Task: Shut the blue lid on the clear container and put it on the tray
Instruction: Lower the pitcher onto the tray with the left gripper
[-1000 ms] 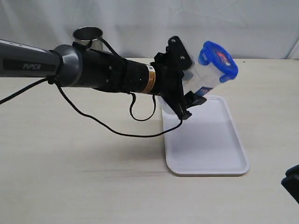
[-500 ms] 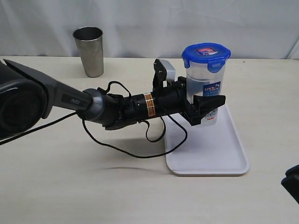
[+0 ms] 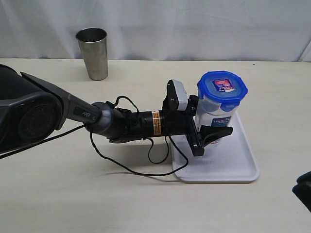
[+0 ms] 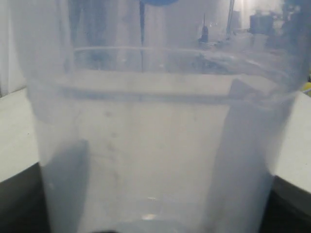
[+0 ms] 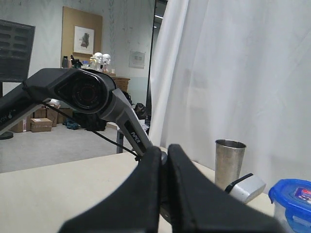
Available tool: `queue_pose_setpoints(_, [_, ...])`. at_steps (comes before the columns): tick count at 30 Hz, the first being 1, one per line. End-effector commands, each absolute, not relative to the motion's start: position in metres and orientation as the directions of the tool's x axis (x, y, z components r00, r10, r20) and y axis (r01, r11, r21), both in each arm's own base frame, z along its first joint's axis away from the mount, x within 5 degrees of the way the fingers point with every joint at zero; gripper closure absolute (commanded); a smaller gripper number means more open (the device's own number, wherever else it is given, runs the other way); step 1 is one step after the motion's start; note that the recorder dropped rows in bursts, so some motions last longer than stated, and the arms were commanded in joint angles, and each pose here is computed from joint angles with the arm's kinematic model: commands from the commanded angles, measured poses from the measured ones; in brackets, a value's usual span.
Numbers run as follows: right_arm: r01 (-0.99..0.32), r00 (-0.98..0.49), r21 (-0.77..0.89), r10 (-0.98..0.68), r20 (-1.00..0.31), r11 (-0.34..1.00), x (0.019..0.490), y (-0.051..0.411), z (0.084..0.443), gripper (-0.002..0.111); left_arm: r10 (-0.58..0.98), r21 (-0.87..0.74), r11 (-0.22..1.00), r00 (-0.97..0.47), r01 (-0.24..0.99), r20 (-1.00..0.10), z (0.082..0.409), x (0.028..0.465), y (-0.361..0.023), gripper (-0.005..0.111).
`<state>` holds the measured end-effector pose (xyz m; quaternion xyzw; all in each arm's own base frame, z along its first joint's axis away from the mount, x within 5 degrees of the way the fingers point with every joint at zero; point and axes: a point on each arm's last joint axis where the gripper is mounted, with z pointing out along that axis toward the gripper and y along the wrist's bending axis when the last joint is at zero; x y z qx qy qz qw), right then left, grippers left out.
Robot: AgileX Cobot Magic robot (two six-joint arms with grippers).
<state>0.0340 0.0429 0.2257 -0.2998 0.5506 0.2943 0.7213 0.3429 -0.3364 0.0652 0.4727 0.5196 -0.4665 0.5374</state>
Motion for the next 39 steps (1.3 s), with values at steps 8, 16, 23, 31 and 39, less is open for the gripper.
queue_pose_setpoints(8, [-0.752,0.226,-0.116,0.088,-0.970,0.649,0.034,0.043,0.225,0.104,-0.061,-0.080,0.109,-0.073,0.991,-0.995,0.075,0.345,-0.337,0.107])
queue_pose_setpoints(16, [-0.752,0.226,-0.116,0.088,-0.970,0.649,0.034,0.043,0.225,0.104,-0.068,-0.129,0.109,-0.122,0.986,-0.990,0.075,0.346,-0.337,0.107])
queue_pose_setpoints(23, [-0.752,0.226,-0.116,0.088,-0.970,0.649,0.034,0.043,0.225,0.104,0.031,-0.180,0.187,-0.189,0.966,-0.981,0.064,0.351,-0.336,0.097])
queue_pose_setpoints(31, [-0.752,0.226,-0.116,0.088,-0.970,0.649,0.034,0.043,0.225,0.104,-0.037,-0.175,0.134,-0.171,0.975,-0.985,0.071,0.347,-0.337,0.042])
queue_pose_setpoints(39, [-0.752,0.226,-0.116,0.088,-0.970,0.649,0.034,0.043,0.225,0.104,-0.034,-0.163,0.133,-0.160,0.978,-0.986,0.071,0.347,-0.337,0.029])
